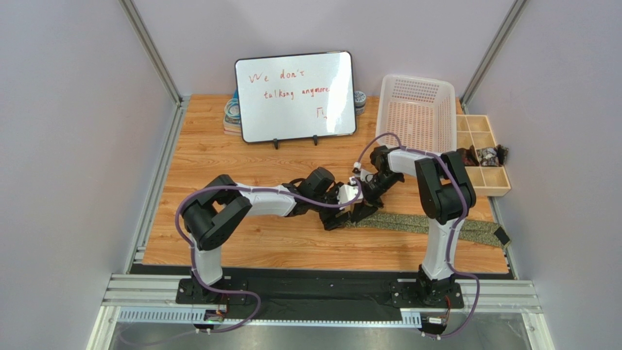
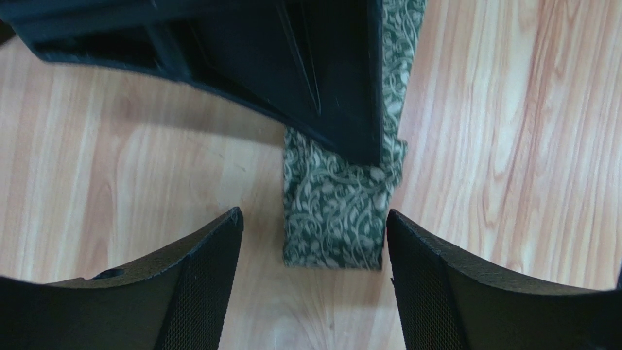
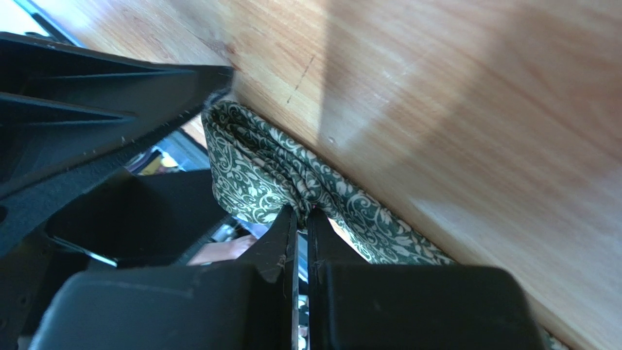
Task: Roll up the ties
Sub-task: Roll the tie at the center of the board.
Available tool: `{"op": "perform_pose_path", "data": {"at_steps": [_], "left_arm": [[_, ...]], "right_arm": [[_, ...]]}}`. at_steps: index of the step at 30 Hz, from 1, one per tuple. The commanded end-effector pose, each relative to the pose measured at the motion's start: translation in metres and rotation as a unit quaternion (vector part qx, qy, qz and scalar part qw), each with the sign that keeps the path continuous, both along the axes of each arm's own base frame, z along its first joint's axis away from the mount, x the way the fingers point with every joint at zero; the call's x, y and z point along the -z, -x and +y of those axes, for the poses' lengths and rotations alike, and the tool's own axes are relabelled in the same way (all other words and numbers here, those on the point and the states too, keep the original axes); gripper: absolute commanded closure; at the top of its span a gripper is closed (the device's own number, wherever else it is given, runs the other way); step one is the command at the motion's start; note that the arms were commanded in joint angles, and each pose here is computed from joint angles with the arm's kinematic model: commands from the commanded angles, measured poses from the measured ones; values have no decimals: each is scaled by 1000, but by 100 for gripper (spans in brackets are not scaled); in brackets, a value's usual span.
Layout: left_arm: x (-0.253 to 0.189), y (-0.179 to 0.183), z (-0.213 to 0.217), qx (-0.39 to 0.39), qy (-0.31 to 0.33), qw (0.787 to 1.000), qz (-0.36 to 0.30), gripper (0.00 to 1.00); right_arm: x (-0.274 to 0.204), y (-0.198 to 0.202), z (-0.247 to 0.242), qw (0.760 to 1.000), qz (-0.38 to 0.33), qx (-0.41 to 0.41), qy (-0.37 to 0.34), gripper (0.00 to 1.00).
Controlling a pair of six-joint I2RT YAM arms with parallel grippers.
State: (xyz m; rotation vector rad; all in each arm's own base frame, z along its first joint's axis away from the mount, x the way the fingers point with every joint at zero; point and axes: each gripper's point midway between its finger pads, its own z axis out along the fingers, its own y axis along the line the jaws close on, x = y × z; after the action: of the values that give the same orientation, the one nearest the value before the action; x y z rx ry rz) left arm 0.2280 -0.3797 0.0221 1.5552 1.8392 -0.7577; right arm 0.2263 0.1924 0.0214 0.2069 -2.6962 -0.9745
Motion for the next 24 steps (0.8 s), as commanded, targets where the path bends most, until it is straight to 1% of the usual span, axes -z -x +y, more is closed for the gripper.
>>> {"op": "perform_pose_path", "data": {"at_steps": [1, 10, 13, 14, 16, 17, 19, 22, 24], "left_arm": [[-6, -3, -24, -2, 31, 1000, 2, 22], [-1, 6, -30, 26, 36, 999, -17, 26], [4, 1, -28, 17, 20, 999, -25, 36], [7, 1, -25, 15, 9, 1000, -24, 44], [10, -2, -20, 16, -2, 999, -37, 52], [12, 0, -16, 19, -9, 999, -36, 59], [12, 3, -10, 23, -18, 999, -37, 62], [12, 9, -1, 26, -38, 999, -25, 59], [13, 13, 7, 26, -51, 998, -21, 61]], "right_arm": [[47, -10, -22, 996, -41, -21, 69, 100], [41, -13, -15, 998, -42, -15, 48, 100], [37, -14, -11, 998, -42, -13, 37, 100], [32, -15, -9, 999, -44, -11, 29, 100], [24, -15, -7, 999, -46, -12, 22, 100], [17, -17, -6, 999, -51, -11, 16, 100], [6, -20, -6, 998, -60, -10, 13, 100], [-7, -25, -10, 997, -78, -14, 21, 100], [-6, -24, -16, 995, -86, -24, 37, 100]]}}
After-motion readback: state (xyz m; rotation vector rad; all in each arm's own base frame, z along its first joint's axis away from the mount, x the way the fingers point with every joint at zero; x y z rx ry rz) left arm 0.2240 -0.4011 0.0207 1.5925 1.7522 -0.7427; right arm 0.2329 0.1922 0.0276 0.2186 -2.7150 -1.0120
